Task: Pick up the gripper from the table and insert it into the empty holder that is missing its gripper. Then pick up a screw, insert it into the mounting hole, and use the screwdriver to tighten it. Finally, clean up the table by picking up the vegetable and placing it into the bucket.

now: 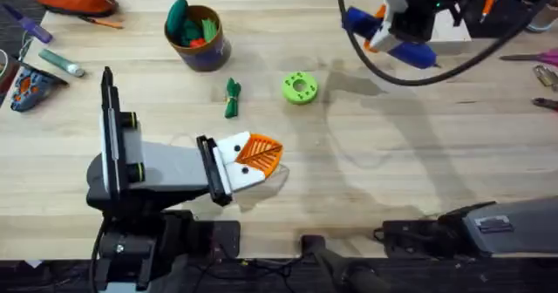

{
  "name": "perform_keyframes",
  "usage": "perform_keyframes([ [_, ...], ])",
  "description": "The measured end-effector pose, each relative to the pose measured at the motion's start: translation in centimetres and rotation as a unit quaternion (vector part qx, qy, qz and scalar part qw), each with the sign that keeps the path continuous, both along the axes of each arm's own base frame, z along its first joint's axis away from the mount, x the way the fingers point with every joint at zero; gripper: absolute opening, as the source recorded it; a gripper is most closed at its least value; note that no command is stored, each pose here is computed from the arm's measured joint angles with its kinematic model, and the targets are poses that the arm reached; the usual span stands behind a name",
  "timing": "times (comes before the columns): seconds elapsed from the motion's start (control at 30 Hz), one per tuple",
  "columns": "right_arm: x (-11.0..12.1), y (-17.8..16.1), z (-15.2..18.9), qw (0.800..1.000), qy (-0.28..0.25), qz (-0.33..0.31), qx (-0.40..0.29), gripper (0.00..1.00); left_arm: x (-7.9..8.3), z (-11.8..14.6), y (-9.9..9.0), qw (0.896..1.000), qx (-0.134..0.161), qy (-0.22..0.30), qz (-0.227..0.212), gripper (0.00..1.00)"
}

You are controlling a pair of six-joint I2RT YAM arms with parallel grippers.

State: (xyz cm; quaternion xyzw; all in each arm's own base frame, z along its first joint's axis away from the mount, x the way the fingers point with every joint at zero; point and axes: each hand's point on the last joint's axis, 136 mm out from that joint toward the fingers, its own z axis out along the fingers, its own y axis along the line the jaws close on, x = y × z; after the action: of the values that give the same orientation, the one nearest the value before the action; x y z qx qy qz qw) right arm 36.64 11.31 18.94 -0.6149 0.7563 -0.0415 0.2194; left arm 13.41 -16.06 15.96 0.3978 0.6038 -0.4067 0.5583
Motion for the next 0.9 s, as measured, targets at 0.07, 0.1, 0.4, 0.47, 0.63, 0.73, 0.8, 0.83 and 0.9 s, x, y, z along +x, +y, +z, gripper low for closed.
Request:
perform_keyframes([
  [0.07, 0.3, -0.9, -1.4, 1.0, 0.014, 0.011, -0.023, 0.094, 0.0, 0.0, 0.0, 1.0, 0.0, 0.0, 0.0, 0.012],
  [0.1, 0.5, -1.3, -1.9, 0.999, 0.019, 0.016, -0.031, 0.094, 0.0, 0.0, 0.0, 1.0, 0.0, 0.0, 0.0, 0.012],
  [0.4, 0.0, -3.3, -7.5, 0.99, 0.106, 0.058, -0.077, 0.094, 0.0, 0.0, 0.0, 1.0, 0.0, 0.0, 0.0, 0.012],
  [0.47, -0.6, -3.2, -8.0, 0.986, 0.121, 0.076, -0.08, 0.094, 0.0, 0.0, 0.0, 1.0, 0.0, 0.0, 0.0, 0.012],
  [0.63, -1.1, -3.0, -8.7, 0.98, 0.133, 0.122, -0.081, 0.094, 0.0, 0.0, 0.0, 1.0, 0.0, 0.0, 0.0, 0.012],
  [0.73, -1.2, -2.9, -9.6, 0.976, 0.142, 0.145, -0.085, 0.094, 0.0, 0.0, 0.0, 1.0, 0.0, 0.0, 0.0, 0.012],
  [0.8, -1.2, -2.9, -10.3, 0.973, 0.149, 0.155, -0.088, 0.094, 0.0, 0.0, 0.0, 1.0, 0.0, 0.0, 0.0, 0.012],
  [0.83, -1.1, -2.9, -10.6, 0.971, 0.152, 0.16, -0.089, 0.094, 0.0, 0.0, 0.0, 1.0, 0.0, 0.0, 0.0, 0.012],
  [0.9, -1.1, -2.9, -11.1, 0.969, 0.157, 0.165, -0.09, 0.094, 0.0, 0.0, 0.0, 1.0, 0.0, 0.0, 0.0, 0.012],
])
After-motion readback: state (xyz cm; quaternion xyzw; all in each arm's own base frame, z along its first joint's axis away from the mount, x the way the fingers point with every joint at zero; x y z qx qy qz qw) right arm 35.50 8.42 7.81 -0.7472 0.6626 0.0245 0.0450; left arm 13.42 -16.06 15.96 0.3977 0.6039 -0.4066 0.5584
